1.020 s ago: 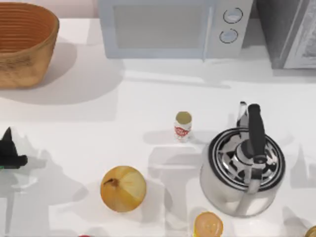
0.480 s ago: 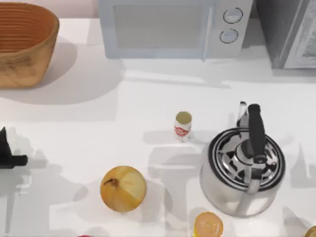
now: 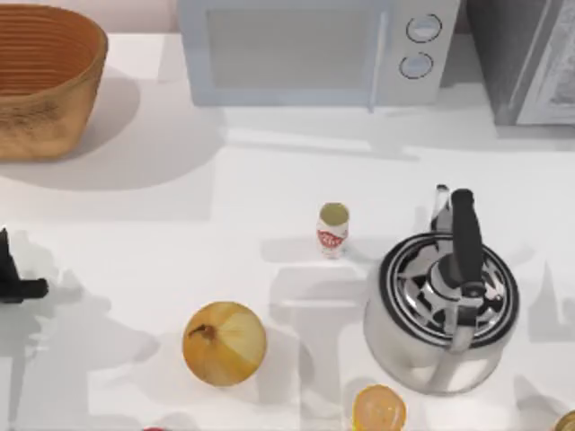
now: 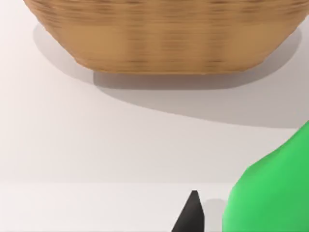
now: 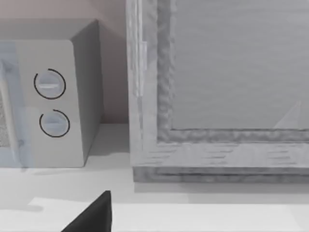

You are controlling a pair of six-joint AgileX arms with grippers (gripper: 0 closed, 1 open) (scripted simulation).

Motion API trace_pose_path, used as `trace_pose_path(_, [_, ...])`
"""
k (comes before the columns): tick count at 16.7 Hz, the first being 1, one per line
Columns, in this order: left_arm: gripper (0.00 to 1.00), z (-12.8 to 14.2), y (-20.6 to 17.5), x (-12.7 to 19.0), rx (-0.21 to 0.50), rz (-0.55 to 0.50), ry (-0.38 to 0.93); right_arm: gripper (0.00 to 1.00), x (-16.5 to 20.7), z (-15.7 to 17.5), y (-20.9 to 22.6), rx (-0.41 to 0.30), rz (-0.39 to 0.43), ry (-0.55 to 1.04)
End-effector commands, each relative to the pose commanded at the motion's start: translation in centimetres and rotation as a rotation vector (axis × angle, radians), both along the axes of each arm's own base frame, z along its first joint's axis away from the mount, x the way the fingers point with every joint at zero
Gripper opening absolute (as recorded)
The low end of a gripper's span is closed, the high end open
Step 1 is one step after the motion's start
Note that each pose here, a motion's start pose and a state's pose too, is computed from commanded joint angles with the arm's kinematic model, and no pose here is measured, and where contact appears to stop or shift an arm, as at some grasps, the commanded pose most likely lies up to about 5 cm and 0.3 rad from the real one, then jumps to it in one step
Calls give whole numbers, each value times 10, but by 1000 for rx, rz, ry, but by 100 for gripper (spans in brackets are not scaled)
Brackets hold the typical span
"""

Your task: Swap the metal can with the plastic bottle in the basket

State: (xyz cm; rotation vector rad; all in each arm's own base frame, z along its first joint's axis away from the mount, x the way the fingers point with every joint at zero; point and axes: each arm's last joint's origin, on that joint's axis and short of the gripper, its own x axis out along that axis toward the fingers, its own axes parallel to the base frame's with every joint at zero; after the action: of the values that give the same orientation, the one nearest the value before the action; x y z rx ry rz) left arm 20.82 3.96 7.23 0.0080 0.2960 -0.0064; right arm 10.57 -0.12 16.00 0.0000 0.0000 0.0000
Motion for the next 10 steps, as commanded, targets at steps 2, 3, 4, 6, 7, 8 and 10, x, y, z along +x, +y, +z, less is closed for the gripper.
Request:
trace_pose_path(2, [0, 8, 11, 12, 26, 48, -30, 100, 0, 0, 0, 0, 0, 0])
trace_pose_path(3, [0, 15, 19, 21, 45, 81, -53, 100, 0, 0, 0, 0, 0, 0])
trace_pose_path(4, [0, 24, 29, 32, 66, 116, -81, 100, 0, 0, 0, 0, 0, 0])
trace_pose_path(6, [0, 51, 50, 55, 110, 182, -136, 100, 0, 0, 0, 0, 0, 0])
trace_pose_path(7, [0, 67, 60, 67, 129, 210, -157, 100, 0, 0, 0, 0, 0, 0])
trace_pose_path(8, [0, 84, 69, 79, 143, 230, -168, 100, 0, 0, 0, 0, 0, 0])
trace_pose_path(10, [0, 117, 81, 101, 155, 249, -166, 100, 0, 0, 0, 0, 0, 0])
